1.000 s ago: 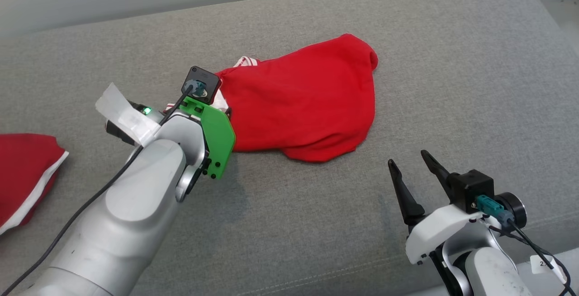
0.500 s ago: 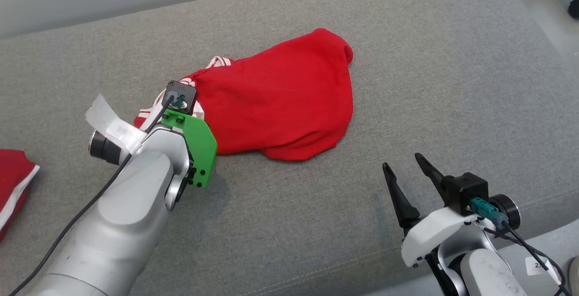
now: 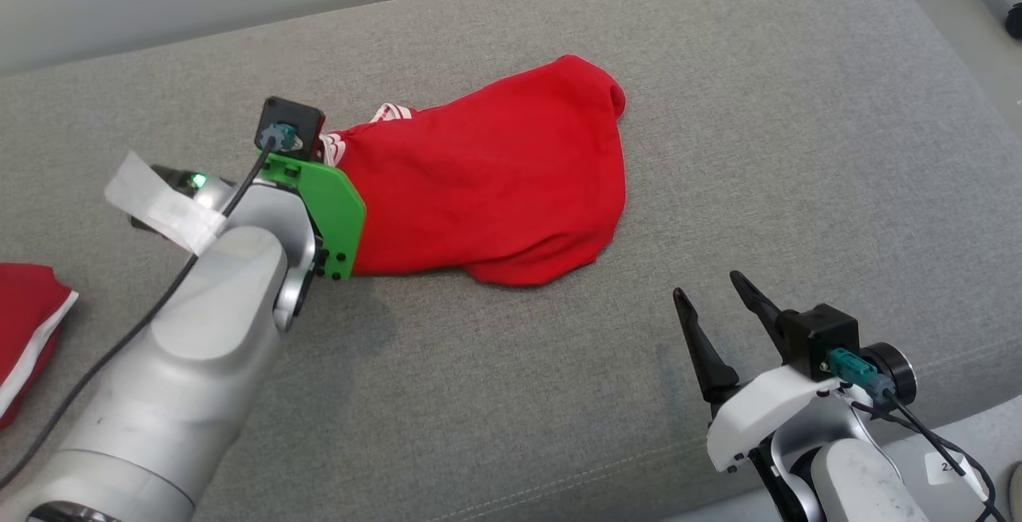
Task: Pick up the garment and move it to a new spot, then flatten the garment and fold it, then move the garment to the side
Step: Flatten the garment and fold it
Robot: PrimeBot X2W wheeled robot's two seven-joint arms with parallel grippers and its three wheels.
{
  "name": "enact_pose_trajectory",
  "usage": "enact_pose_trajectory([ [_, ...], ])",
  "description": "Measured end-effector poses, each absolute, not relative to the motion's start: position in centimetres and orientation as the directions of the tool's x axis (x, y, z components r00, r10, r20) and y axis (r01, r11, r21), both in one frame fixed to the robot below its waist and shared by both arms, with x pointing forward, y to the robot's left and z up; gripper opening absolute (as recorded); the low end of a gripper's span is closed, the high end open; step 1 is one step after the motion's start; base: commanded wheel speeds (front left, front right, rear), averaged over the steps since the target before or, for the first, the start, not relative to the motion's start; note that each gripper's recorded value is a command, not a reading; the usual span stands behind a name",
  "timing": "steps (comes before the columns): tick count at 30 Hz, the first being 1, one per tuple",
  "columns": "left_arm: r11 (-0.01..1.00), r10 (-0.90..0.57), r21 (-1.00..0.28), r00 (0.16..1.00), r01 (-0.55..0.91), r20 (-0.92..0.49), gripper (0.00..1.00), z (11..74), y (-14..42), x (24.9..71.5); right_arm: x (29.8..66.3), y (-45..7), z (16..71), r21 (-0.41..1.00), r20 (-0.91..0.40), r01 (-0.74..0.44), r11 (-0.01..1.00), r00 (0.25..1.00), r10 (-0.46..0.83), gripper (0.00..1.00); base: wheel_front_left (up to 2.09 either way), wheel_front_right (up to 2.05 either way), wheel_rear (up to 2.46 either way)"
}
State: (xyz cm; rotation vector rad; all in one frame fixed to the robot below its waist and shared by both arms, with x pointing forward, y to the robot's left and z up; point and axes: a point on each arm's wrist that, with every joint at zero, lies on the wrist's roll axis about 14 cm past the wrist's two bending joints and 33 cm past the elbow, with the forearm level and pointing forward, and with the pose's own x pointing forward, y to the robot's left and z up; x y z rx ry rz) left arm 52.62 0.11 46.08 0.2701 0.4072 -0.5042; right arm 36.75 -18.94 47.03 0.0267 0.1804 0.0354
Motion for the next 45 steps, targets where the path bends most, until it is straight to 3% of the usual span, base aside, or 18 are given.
enact_pose_trajectory([
  [11,0.814,-0.355,0.389,0.899,0.432,-0.256,0.00,53.9,3.4,57.1,37.0,-18.2,47.2,0.035,-0.171,-0.056,0.998,0.983,0.061,1.00,0.00,0.00,0.00],
  [18,0.837,-0.324,0.455,0.945,0.302,-0.031,0.00,61.4,4.9,59.1,37.1,-17.8,47.3,0.038,-0.165,-0.067,0.997,0.984,0.072,1.00,0.00,0.00,0.00],
  [21,0.830,-0.332,0.475,0.943,0.291,0.002,0.00,62.7,4.8,58.9,37.3,-17.8,47.3,0.039,-0.164,-0.069,0.997,0.984,0.075,1.00,0.00,0.00,0.00],
  [30,0.796,-0.307,0.491,0.936,0.353,-0.175,0.00,55.7,7.1,55.8,38.3,-16.6,47.3,0.051,-0.159,-0.103,0.993,0.981,0.110,1.00,0.00,0.00,0.00],
  [37,0.782,-0.306,0.417,0.867,0.464,-0.393,0.00,45.5,8.8,48.4,38.8,-15.5,46.8,0.057,-0.177,-0.136,0.989,0.974,0.144,1.00,0.00,0.00,0.00],
  [44,0.798,-0.271,0.340,0.801,0.497,-0.534,0.00,40.3,10.3,42.4,39.3,-13.9,47.3,0.057,-0.165,-0.183,0.981,0.968,0.190,1.00,0.00,0.00,0.00],
  [45,0.803,-0.275,0.329,0.799,0.497,-0.535,0.15,40.2,10.2,42.0,39.4,-13.8,47.4,0.057,-0.163,-0.187,0.981,0.967,0.193,1.00,0.00,0.00,0.00],
])
